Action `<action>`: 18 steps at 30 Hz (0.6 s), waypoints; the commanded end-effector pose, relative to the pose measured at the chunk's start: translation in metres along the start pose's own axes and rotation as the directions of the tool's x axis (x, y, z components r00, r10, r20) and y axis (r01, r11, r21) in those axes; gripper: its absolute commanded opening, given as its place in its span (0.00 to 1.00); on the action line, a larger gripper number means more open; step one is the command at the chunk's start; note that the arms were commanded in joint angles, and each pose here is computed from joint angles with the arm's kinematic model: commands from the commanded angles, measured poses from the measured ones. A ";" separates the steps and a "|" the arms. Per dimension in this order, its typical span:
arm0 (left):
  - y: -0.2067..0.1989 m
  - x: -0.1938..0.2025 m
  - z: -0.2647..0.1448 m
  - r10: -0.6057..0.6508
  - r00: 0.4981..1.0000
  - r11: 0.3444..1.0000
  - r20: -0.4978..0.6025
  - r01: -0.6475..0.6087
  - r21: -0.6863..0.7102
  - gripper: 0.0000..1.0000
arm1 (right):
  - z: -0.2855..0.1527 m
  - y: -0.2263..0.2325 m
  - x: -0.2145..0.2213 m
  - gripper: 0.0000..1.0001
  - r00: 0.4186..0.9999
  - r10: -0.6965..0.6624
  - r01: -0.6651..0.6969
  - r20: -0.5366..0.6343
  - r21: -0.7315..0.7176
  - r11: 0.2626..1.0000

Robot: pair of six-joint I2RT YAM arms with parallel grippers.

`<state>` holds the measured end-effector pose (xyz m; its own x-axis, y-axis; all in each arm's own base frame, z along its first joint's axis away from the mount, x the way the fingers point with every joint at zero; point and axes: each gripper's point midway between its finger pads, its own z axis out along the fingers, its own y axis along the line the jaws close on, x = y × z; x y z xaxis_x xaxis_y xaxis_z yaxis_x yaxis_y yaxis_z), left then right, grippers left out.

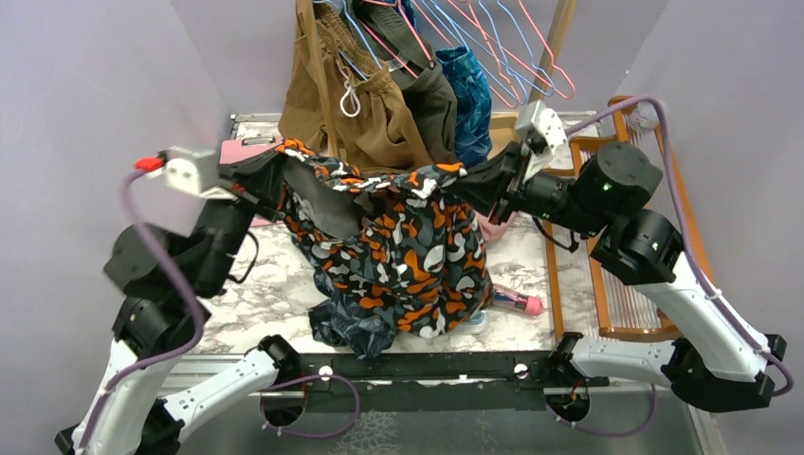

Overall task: Place the shorts on the hanger
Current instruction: Adjust the shorts at the center of the board.

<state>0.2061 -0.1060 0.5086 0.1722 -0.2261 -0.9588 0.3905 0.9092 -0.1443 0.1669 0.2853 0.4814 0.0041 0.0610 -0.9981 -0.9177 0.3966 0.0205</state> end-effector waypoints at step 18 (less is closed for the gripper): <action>0.015 0.145 -0.030 -0.254 0.927 0.963 -0.276 0.215 -0.164 0.00 | 0.012 -0.144 0.205 0.01 0.825 0.544 -0.374 -0.153 0.574 0.728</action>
<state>0.2042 -0.1268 0.3893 -0.1246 -0.2831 -0.9510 0.3901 0.8673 -0.3093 0.2871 0.2691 0.2785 -0.5111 -0.0264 -0.8591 -0.5789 0.7494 0.3213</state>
